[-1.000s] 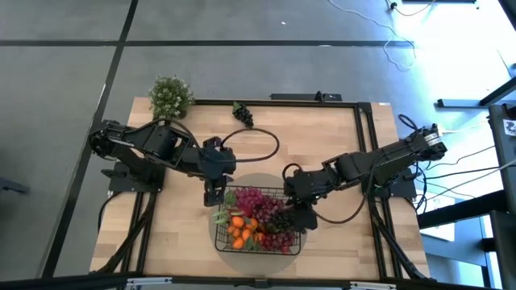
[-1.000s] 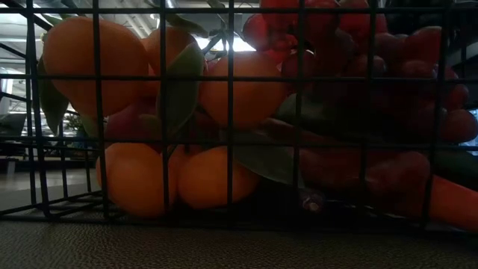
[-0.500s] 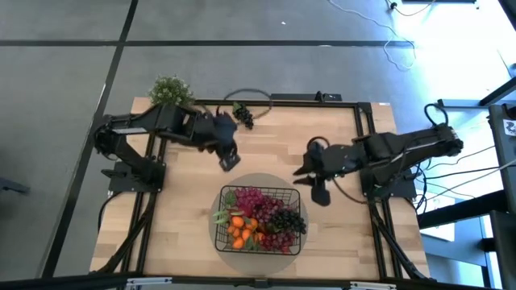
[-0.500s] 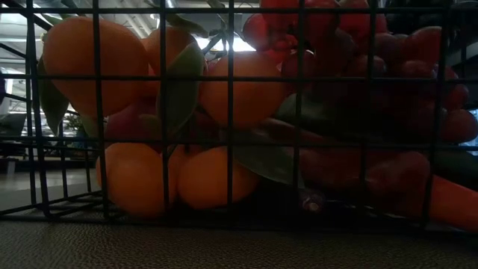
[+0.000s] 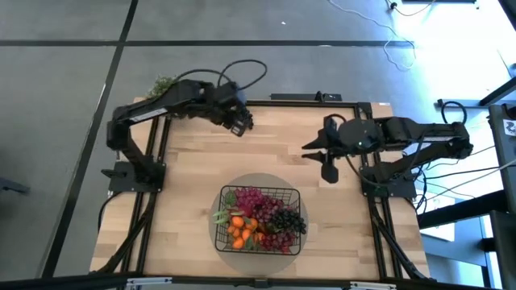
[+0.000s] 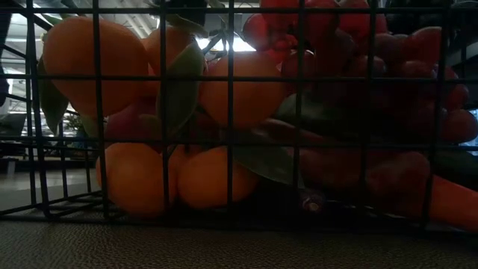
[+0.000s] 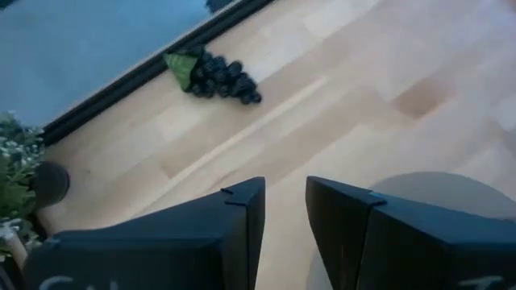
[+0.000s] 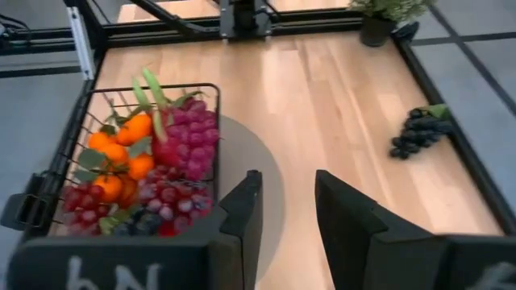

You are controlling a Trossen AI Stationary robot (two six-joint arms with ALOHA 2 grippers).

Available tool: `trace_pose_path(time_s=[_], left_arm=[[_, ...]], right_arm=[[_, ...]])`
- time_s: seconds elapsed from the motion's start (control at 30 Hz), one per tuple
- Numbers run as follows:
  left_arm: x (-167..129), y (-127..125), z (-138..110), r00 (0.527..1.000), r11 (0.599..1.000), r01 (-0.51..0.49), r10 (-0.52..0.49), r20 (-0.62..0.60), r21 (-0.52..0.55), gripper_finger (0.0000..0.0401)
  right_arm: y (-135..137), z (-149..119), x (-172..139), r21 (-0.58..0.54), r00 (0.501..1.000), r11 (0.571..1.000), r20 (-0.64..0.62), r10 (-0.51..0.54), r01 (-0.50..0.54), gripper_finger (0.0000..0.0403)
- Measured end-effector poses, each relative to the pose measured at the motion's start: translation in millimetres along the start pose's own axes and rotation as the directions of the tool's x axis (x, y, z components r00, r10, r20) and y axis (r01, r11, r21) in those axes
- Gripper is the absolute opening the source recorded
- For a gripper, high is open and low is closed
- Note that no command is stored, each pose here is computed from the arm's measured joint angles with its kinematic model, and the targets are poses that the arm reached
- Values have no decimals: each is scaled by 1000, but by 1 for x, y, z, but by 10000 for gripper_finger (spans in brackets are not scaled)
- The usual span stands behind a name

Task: Build produce basket
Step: Put the purple grapes into the black wire basket

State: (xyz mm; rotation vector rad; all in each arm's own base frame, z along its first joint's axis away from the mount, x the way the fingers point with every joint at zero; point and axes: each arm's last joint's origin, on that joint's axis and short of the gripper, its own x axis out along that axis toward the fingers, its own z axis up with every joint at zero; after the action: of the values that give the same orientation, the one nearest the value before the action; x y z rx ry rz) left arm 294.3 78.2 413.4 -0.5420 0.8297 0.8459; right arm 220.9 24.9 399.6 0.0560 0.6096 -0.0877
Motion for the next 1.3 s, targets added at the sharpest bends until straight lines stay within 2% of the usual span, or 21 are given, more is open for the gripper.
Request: trace_pose_path(time_s=[0.23,0.4,0.47,0.63,0.87,1.0,1.3], left_arm=[[62,4,17,988,995,-103,102,-115,-3,82],[113,11,24,947,994,-43,8,-321,-100,82],[136,11,25,932,993,-56,14,-362,-107,82],[174,6,27,942,996,-80,66,-328,-30,82],[214,19,39,957,991,-106,79,-278,-81,82],[225,27,41,954,982,-172,146,-262,-76,82],[228,41,49,956,979,-185,160,-245,-86,82]], right_arm=[[-13,-2,-6,-11,999,999,-16,-46,46,100],[-18,-4,-5,-30,997,997,-43,-66,65,100],[-19,-5,-5,-39,996,997,-51,-71,69,100],[-21,-5,-5,-49,996,996,-53,-78,76,100],[-22,-5,-5,-45,995,996,-58,-81,78,100],[-22,-5,-5,-45,995,996,-59,-81,78,100],[-22,-5,-5,-45,995,996,-59,-80,77,100]])
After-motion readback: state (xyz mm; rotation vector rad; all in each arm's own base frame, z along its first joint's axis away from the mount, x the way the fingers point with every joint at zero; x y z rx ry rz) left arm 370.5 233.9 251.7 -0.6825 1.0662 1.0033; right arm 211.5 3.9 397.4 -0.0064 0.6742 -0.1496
